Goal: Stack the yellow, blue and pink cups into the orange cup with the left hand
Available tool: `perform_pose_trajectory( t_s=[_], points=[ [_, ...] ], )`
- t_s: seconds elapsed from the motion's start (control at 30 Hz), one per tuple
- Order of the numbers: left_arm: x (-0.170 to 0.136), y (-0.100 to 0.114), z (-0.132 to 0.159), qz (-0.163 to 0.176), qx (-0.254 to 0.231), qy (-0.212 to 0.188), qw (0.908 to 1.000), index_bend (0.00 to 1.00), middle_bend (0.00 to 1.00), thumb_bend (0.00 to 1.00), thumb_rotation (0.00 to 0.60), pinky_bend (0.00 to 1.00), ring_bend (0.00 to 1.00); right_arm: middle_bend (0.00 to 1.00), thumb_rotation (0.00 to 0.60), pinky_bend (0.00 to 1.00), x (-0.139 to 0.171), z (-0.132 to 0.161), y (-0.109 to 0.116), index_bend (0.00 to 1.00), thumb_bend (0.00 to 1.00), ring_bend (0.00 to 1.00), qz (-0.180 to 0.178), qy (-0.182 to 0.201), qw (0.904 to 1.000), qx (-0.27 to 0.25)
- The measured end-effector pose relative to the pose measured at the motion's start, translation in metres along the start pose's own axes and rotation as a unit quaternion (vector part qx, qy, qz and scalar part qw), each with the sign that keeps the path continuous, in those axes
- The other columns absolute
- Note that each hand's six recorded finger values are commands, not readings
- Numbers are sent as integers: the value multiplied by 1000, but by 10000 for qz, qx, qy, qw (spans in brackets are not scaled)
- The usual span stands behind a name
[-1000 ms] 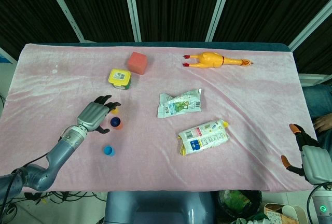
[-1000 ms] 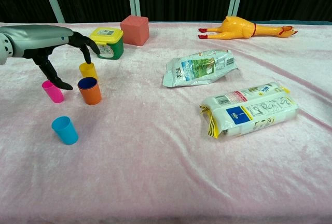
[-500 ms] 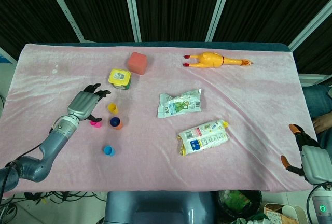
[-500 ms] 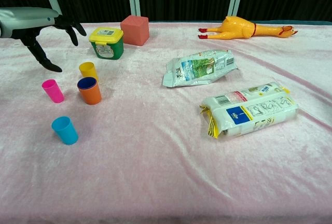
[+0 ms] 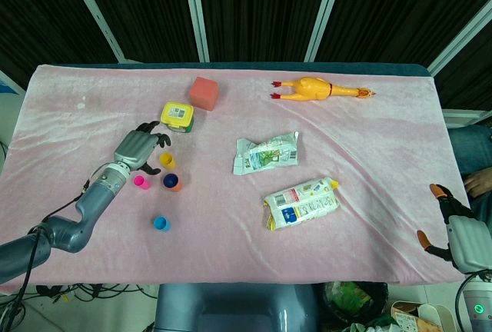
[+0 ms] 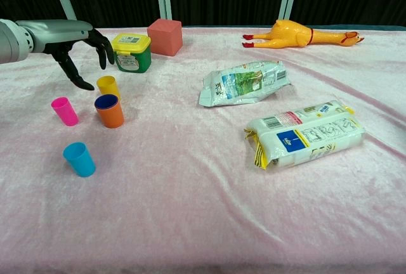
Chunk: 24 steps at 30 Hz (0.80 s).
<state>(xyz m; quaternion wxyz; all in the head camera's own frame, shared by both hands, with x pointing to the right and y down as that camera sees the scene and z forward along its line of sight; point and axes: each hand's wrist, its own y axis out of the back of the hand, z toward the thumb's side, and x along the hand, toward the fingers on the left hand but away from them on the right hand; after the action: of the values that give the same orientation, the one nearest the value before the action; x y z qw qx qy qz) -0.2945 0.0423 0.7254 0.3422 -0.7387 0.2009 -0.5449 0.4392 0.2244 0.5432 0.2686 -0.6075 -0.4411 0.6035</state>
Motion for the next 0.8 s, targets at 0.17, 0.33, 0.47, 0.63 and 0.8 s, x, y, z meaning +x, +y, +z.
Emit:
perform_pose_trajectory(
  t_s=[0.17,0.33,0.47,0.63,0.8],
  points=[
    [6,-5,1,-48,27,8,10000,357,412,208,600,121,0,62,600,214,0,0,0,32,268,161,8,-10,10000,-19],
    [12,-9,2,-103,60,21,9999,379,429,238,600,125,0,62,600,214,0,-1,0,32,268,161,19,-46,10000,-52],
    [16,-12,3,-126,81,34,9999,409,457,271,600,129,8,62,600,214,0,-2,0,32,267,161,25,-55,10000,-59],
    [20,-15,9,-113,153,-24,9998,422,472,276,600,131,17,63,600,214,0,-2,0,32,268,161,37,-55,10000,-56],
    [23,-19,14,-138,175,-72,9997,474,524,298,600,145,58,62,600,214,1,-2,0,32,267,161,46,-58,10000,-63]
  ],
)
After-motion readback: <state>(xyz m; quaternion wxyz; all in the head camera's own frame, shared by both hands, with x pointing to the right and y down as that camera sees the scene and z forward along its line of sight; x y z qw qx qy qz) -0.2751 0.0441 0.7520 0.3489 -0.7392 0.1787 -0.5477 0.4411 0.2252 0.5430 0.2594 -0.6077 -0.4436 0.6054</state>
